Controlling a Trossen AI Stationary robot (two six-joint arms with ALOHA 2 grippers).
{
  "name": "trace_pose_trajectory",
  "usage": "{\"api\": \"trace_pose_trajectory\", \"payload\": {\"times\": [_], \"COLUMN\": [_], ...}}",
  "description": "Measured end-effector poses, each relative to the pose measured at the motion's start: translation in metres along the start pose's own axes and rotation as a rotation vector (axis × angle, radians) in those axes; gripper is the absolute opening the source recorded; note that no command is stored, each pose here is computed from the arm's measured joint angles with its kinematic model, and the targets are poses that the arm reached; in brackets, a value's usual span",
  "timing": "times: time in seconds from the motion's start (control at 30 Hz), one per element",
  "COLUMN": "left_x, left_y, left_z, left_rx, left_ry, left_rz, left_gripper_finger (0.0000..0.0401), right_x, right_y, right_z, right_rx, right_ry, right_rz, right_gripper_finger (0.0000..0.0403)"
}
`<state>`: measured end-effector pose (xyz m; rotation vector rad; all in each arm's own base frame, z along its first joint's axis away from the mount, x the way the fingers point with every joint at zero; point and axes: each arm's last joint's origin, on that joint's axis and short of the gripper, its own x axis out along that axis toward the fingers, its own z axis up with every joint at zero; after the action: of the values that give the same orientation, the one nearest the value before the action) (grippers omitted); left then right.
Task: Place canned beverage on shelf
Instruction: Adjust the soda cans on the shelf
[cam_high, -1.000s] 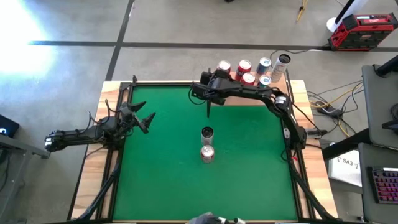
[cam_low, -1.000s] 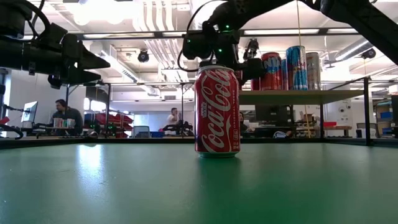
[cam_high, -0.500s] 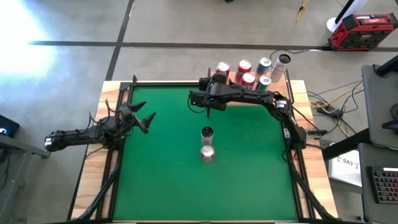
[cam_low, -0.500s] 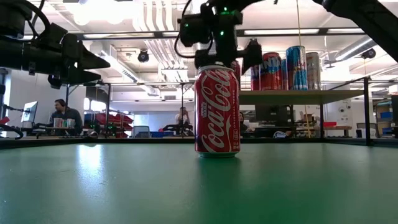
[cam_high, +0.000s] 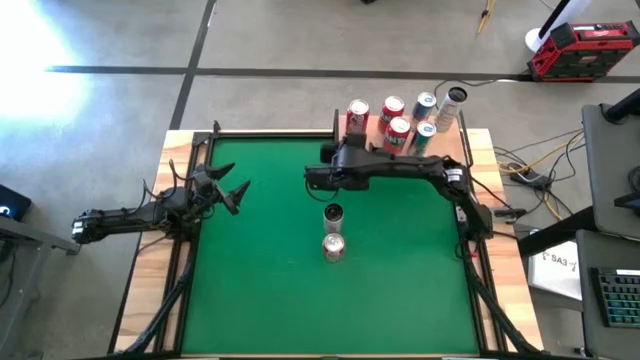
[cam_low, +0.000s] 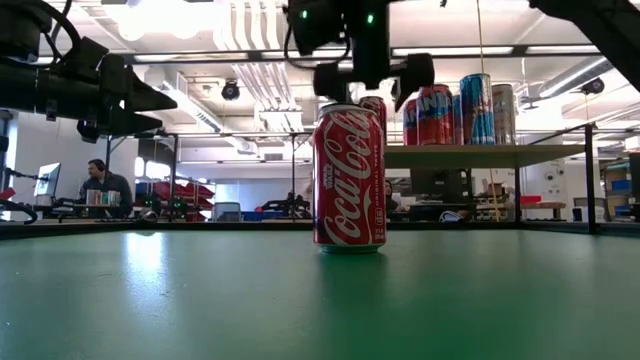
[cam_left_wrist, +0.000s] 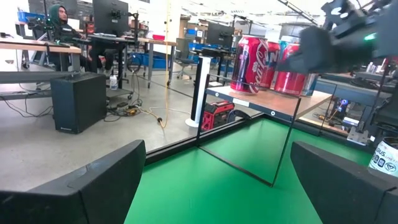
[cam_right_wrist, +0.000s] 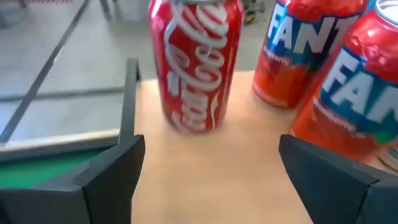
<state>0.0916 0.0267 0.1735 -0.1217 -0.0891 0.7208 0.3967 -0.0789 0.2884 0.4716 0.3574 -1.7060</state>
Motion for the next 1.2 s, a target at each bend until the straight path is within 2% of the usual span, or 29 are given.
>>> {"api": "trace_pose_trajectory", "payload": {"times": [0.1,0.27,0.4,0.5,0.7,0.87,1.0,1.2], "left_x": [0.000,0.000,0.000,0.000,0.000,0.000,0.000,0.000], "left_y": [0.000,0.000,0.000,0.000,0.000,0.000,0.000,0.000], "left_z": [0.000,0.000,0.000,0.000,0.000,0.000,0.000,0.000], "left_rx": [0.000,0.000,0.000,0.000,0.000,0.000,0.000,0.000], "left_ry": [0.000,0.000,0.000,0.000,0.000,0.000,0.000,0.000], "left_rz": [0.000,0.000,0.000,0.000,0.000,0.000,0.000,0.000], "left_gripper_finger": [0.0386,0.0386,0.0386,0.0386,0.0386,0.0386,0.0386,0.0386], "right_x": [-0.015,-0.032,-0.047,-0.061,-0.073,-0.069,-0.065,-0.061], "right_y": [-0.006,-0.027,-0.056,-0.084,-0.137,-0.164,-0.169,-0.157], "right_z": [0.003,0.023,0.050,0.068,0.093,0.104,0.106,0.104], "right_rx": [-0.048,-0.074,-0.097,-0.118,-0.143,-0.140,-0.164,-0.227], "right_ry": [0.087,0.314,0.459,0.499,0.478,0.396,0.335,0.217], "right_rz": [0.033,0.080,0.157,0.227,0.312,0.312,0.295,0.254], "right_gripper_finger": [0.0364,0.0364,0.0364,0.0364,0.0364,0.0364,0.0364,0.0364]}}
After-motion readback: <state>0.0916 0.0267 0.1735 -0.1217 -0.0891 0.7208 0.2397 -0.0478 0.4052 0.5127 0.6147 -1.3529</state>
